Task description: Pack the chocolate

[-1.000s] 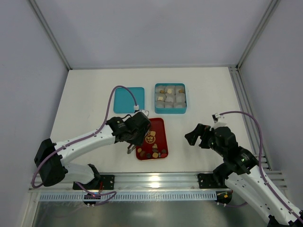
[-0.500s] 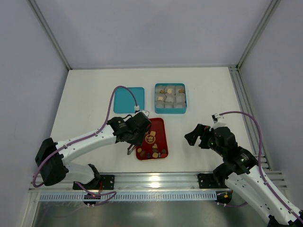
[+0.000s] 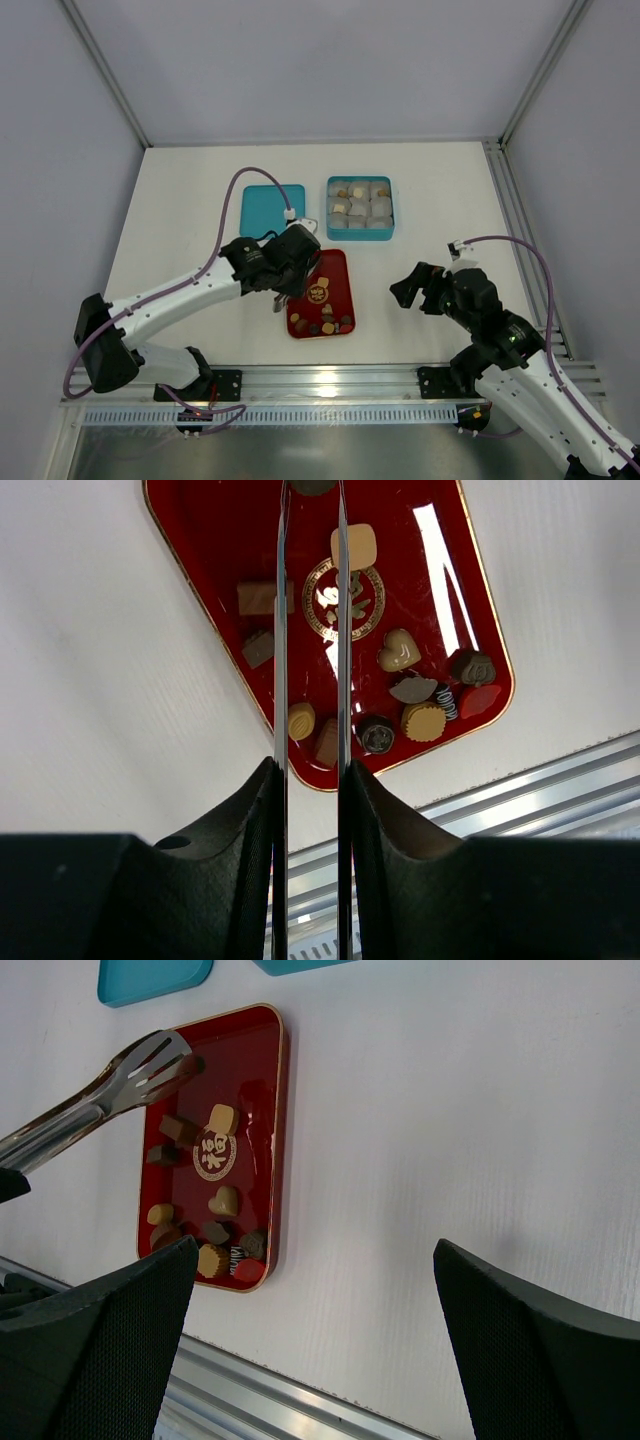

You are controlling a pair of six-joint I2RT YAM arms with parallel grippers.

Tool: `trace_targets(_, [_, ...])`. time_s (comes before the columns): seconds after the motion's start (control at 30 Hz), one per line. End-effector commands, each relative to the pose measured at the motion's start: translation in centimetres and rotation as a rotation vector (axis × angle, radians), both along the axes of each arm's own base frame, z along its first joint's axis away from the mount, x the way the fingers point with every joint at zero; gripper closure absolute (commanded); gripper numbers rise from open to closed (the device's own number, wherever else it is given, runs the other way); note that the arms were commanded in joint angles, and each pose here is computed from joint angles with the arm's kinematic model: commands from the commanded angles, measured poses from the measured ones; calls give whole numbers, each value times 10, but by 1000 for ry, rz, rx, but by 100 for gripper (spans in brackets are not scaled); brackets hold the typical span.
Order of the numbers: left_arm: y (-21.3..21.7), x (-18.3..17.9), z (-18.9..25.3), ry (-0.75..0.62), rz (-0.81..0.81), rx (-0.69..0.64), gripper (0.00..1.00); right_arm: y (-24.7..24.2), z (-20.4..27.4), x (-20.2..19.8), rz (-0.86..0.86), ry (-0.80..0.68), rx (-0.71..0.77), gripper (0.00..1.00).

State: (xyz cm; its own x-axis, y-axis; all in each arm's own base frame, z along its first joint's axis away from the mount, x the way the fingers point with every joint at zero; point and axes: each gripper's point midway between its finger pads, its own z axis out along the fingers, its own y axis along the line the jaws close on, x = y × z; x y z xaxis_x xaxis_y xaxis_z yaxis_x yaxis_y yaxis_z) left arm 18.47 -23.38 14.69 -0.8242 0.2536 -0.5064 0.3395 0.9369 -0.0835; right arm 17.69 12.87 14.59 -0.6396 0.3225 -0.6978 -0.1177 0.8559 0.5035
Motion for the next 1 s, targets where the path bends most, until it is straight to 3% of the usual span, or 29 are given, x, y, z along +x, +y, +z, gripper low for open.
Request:
trace_targets(0.0, [-4, 9, 29, -70, 15, -49, 73, 1, 11, 2, -7, -36, 22, 0])
trace_targets(0.7, [-18, 25, 56, -130, 17, -84, 74, 3, 14, 4, -1, -41, 29, 0])
trace_targets(0.97, [-45, 56, 74, -193, 1, -98, 73, 1, 18, 4, -8, -44, 20, 0])
